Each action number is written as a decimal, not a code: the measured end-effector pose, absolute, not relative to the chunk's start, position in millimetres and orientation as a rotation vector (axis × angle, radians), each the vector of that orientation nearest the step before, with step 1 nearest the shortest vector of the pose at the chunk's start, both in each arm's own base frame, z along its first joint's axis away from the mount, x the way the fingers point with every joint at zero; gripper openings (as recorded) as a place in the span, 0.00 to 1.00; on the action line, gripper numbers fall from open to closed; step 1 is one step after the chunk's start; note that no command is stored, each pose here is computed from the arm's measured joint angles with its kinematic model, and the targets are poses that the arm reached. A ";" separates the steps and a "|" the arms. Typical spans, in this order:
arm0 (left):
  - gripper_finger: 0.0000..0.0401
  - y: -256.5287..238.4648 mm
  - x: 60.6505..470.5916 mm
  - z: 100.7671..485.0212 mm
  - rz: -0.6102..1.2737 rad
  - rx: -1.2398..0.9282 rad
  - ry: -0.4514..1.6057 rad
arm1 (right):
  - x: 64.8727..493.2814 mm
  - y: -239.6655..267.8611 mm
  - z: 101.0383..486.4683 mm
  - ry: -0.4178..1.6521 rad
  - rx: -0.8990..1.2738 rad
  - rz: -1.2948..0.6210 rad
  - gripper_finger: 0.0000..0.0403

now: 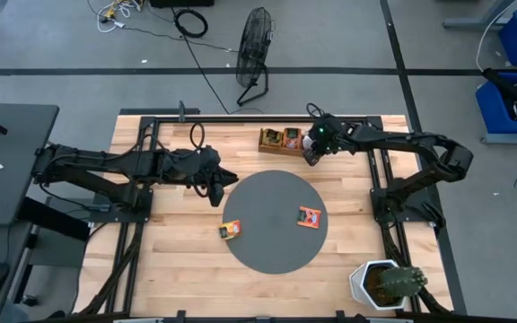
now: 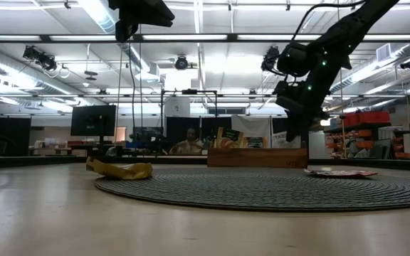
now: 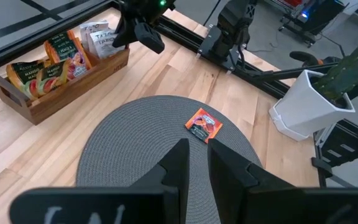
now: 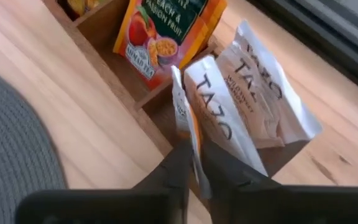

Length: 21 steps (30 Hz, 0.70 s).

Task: Pick & Place Tea
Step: Put the white tea bag into the right section of the wooden organizer, then put the yellow tea bag into the left section of the wooden organizer

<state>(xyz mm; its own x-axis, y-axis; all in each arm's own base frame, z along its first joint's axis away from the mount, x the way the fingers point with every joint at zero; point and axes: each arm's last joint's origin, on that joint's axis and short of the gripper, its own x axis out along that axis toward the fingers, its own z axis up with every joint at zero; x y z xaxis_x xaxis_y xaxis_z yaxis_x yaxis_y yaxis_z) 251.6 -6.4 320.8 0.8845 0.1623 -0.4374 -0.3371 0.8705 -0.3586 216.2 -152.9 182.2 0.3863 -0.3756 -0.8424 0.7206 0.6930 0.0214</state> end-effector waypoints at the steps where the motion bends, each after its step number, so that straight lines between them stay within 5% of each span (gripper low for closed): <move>1: 0.15 -6.4 251.6 320.8 0.269 -0.443 0.409 | 216.3 -152.8 183.4 0.946 0.425 -0.720 0.13; 11: 0.15 -6.7 250.3 318.4 0.279 -0.463 0.434 | 224.7 -158.5 218.5 0.971 0.416 -0.713 0.29; 21: 0.22 -15.1 229.9 292.0 0.416 -0.821 0.751 | 217.5 -128.5 286.2 0.777 0.349 -0.605 0.35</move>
<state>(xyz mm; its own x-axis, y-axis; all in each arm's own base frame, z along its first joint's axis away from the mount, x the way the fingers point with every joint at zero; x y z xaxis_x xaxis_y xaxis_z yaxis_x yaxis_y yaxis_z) 229.9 -15.1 292.0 0.6725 0.0513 -0.7383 -0.5988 0.6240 -0.5021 217.5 -128.5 286.2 0.5581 -0.3770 -0.7392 0.6241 0.7778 0.0746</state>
